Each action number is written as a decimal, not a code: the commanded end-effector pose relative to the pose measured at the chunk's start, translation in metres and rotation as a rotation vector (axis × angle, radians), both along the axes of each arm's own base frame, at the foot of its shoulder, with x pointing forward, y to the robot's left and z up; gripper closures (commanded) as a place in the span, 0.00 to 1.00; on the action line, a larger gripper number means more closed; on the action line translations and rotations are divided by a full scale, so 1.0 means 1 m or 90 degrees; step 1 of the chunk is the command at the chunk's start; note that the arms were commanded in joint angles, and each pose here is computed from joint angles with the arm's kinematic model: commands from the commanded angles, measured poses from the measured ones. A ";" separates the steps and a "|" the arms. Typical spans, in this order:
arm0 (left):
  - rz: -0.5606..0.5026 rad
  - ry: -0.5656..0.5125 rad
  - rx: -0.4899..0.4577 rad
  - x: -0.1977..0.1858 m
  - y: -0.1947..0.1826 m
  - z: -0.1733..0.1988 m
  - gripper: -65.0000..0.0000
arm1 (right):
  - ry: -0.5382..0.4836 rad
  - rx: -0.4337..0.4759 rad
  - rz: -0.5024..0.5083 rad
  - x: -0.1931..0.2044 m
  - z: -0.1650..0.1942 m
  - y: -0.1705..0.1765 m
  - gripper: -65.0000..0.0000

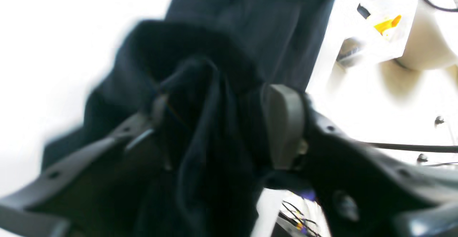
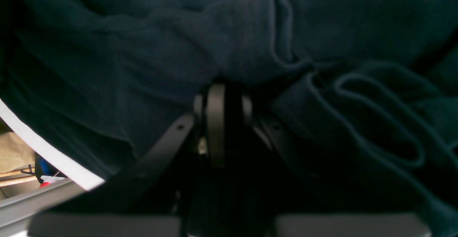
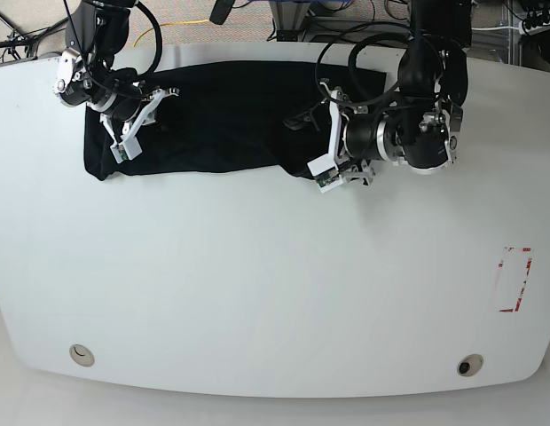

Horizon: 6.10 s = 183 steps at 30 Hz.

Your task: Fold the T-shirt properly

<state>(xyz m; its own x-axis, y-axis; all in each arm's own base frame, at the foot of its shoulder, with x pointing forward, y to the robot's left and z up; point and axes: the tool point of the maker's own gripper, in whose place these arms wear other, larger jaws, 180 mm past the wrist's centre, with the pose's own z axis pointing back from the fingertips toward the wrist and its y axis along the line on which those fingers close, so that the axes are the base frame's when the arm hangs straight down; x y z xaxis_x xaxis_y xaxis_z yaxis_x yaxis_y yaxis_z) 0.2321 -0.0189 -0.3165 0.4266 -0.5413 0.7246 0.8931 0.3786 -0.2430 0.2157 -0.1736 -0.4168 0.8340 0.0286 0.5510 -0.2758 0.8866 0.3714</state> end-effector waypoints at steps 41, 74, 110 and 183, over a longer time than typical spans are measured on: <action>0.179 0.071 0.168 -0.010 0.115 -0.060 0.80 | -0.191 0.134 -0.147 0.059 0.103 -0.080 0.00; 0.202 0.096 0.189 0.013 0.138 -0.072 0.80 | -0.061 0.172 -0.151 0.023 0.045 -0.088 0.02; 0.321 0.233 0.002 0.074 0.064 -0.085 0.79 | -0.188 -0.093 -0.049 0.053 0.113 -0.075 1.00; 0.314 0.049 -0.130 0.144 0.082 -0.018 0.63 | -0.286 0.073 0.147 0.085 0.135 0.094 0.37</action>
<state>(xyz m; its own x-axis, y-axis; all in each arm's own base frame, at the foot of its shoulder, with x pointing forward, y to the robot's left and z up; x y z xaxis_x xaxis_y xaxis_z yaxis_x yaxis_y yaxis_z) 0.3704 0.0452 -0.3444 0.6799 -0.0937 0.7273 0.5837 0.6695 -0.4595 0.2945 -0.0810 -0.2925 0.5280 0.1227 0.8403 -0.6030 0.7510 0.2692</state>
